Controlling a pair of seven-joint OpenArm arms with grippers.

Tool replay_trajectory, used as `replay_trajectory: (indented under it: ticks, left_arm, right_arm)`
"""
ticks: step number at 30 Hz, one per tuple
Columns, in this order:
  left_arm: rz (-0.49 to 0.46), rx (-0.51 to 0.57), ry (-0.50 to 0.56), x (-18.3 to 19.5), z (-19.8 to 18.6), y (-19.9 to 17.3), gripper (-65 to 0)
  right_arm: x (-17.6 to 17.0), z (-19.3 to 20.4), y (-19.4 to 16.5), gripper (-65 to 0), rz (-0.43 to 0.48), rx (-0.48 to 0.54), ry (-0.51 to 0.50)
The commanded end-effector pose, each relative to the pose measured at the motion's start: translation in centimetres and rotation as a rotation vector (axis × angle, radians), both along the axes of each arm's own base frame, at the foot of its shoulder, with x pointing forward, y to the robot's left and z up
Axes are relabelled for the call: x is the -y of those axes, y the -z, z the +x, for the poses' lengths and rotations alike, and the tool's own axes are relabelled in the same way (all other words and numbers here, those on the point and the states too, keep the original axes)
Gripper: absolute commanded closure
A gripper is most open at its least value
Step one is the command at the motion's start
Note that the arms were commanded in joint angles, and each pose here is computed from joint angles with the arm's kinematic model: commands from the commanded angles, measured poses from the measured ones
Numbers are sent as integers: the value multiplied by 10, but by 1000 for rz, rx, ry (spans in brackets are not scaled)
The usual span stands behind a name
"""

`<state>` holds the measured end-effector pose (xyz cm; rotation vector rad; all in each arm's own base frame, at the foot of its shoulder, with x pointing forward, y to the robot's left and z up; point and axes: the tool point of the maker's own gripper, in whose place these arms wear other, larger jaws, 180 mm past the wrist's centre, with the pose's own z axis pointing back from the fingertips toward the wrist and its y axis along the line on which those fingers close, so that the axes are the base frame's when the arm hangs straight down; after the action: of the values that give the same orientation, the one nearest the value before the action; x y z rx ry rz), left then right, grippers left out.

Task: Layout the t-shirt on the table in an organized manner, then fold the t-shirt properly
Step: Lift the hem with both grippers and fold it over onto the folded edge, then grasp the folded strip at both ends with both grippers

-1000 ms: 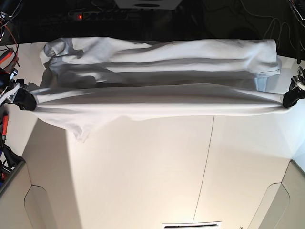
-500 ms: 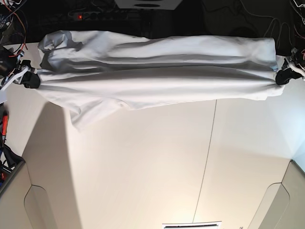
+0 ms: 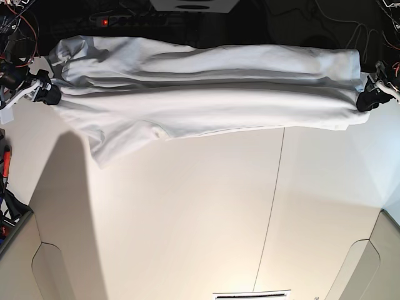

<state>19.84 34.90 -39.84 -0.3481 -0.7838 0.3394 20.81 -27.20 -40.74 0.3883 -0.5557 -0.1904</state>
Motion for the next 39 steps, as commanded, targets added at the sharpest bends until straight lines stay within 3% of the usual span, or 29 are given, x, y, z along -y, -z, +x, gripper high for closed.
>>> replay_trajectory:
  ticks: [1,10,14,16,23,29,33,37,39]
  left_arm:
    - [35,67,3,-10,11,-22,-215]
    - [180,217,-3,-27,26,-86,-263]
    - [147,260,-2,-21,30,-93,-263]
    - [123,271,-9,-16,30,-91,-263]
    - [64,254,25,10,33,-75,-263]
    - [24,213,116,44,40,-57,-263]
    - [30,175,161,56,40,-47,-263]
    - [28,174,165,58,40,-46,-263]
    - [26,176,164,58,40,-46,-263]
  right_arm:
    - [9,13,-21,-251,-36,71,-7]
    - [15,39,-96,-251,-194,292,-37]
    - [12,59,-113,-262,-214,399,-26]
    - [8,70,-108,-323,-221,398,-41]
    - [-39,133,-61,-347,-15,342,-100]
    - [-90,182,-20,-347,174,186,-165]
    - [-118,171,12,-347,238,-2,-234]
    - [-144,155,16,-337,358,-71,-271]
    - [-153,154,11,-236,406,-74,-281]
